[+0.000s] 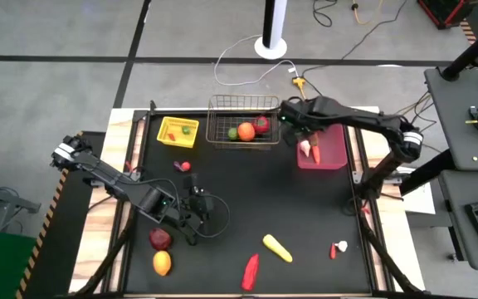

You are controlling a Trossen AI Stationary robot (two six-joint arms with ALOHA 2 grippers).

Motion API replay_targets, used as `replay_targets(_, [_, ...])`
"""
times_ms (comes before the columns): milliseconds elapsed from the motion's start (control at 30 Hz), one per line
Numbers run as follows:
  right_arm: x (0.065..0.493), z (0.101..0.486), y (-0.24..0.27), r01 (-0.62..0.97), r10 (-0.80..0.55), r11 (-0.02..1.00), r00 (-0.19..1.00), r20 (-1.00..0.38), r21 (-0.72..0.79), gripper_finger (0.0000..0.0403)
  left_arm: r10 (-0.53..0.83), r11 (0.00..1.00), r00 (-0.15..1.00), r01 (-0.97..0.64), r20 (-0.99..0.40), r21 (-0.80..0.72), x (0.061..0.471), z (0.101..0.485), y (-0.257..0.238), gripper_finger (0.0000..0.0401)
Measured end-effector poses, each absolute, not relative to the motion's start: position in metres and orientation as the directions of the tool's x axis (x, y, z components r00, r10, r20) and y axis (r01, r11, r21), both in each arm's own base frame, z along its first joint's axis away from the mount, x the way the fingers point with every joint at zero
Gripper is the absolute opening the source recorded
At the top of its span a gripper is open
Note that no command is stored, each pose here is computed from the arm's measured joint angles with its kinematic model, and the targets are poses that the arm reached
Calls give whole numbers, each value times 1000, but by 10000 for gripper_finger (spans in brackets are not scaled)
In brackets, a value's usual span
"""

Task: Sort produce into baskets
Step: Put the large top red chili pepper into the pink bin

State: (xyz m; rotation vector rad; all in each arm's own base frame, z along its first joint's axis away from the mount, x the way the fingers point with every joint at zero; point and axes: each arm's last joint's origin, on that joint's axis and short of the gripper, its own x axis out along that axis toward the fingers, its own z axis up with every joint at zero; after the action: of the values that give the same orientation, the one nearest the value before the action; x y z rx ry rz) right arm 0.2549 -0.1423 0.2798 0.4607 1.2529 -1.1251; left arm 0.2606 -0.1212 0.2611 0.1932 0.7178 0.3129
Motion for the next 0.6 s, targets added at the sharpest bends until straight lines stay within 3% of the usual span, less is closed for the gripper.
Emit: replay_targets(600, [211,227,-161,947,-400,190,-167,-901,-260,117,346,936,708,-220,-615,274,261,261,-121,125])
